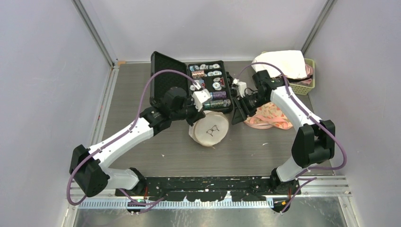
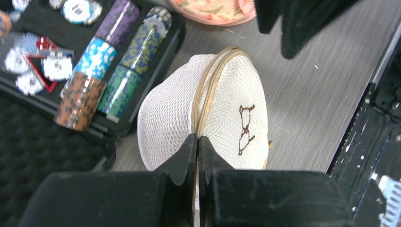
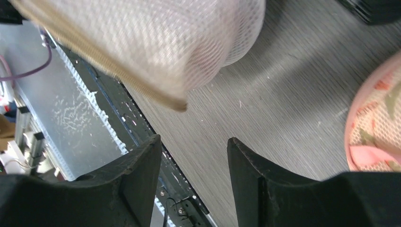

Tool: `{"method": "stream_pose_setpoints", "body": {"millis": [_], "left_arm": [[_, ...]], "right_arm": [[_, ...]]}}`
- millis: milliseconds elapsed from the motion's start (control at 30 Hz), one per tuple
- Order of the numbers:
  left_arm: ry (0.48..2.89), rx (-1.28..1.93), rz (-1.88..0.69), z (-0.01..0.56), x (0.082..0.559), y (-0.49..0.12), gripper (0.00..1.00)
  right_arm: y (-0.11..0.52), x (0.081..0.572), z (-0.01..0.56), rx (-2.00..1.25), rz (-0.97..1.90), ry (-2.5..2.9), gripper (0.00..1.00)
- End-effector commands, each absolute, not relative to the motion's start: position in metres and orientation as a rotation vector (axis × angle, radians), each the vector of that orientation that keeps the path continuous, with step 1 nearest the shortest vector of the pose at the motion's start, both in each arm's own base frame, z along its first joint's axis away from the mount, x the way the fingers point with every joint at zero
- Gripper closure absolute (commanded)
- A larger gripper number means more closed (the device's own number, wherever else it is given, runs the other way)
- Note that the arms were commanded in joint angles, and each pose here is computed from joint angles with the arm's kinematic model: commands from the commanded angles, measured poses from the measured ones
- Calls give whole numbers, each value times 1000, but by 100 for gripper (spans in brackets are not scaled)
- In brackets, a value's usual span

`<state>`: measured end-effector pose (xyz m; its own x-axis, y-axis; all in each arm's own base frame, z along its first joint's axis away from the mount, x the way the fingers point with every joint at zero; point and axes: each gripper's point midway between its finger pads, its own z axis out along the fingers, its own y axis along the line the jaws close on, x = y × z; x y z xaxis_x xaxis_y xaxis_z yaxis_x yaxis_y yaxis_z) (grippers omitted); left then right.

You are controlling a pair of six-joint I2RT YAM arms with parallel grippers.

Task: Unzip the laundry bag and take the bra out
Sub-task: Unzip the laundry bag at the center of the board.

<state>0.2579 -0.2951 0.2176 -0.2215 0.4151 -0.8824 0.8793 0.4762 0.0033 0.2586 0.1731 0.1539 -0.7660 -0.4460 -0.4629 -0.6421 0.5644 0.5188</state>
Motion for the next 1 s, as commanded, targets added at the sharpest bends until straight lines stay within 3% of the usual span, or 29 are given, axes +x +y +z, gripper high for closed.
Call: {"method": "stream_pose_setpoints", "body": {"millis": [0, 300, 433, 567, 767, 967], "left_arm": [[1556, 1263, -593, 262, 237, -315, 100], [1295, 1526, -518, 252, 199, -330, 100], [1201, 1570, -484, 252, 196, -325, 100], [1133, 1612, -510, 251, 191, -325, 100], [1044, 1637, -488, 250, 193, -328, 100], [996, 1592, -431, 256, 206, -332, 100]], "right_arm": [[163, 265, 182, -845, 1023, 2468, 42], [177, 274, 198, -799, 1143, 2408, 36], [186, 256, 213, -859, 1260, 2345, 27], [200, 234, 224, -937, 1335, 2293, 26], [216, 216, 198, -1080, 1228, 2320, 26], [229, 199, 182, -1141, 1305, 2344, 25]]}}
